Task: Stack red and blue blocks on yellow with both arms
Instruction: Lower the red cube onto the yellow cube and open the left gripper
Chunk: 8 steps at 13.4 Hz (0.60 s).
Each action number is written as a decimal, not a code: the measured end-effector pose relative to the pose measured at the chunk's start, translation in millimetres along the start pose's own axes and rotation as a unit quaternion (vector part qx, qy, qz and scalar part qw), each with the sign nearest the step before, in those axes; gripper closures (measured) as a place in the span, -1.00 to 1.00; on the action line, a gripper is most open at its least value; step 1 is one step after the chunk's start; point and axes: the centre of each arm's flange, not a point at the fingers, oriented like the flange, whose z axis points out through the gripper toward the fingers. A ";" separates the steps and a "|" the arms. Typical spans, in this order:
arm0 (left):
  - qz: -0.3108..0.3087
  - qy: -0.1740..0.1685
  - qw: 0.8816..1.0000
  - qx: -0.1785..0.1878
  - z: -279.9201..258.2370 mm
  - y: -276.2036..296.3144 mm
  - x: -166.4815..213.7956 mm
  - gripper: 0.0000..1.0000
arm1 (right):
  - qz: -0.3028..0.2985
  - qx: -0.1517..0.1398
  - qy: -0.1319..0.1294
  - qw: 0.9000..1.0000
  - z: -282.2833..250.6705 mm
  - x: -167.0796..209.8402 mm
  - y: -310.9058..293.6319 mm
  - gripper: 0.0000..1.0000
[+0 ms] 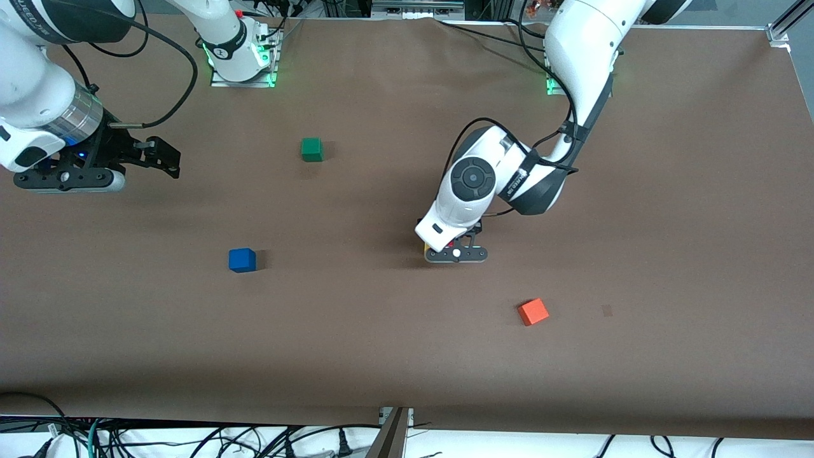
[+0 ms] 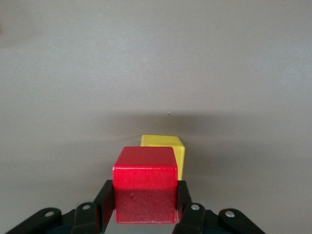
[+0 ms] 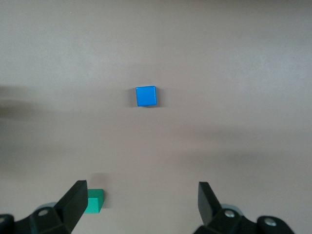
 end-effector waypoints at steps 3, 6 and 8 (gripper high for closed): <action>0.012 0.008 1.000 0.009 5.4 9.9 -1.7 -0.10 | 0.000 0.000 0.000 1.000 0.0 0.0 0.3 -1.00; 0.029 0.012 0.999 0.024 18.5 18.1 -7.7 -0.10 | 0.000 0.000 0.000 1.000 0.0 0.1 0.5 -1.00; 0.034 0.012 0.999 0.029 22.6 20.2 -9.7 -0.10 | 0.001 0.000 0.000 1.000 0.0 0.1 0.9 -1.00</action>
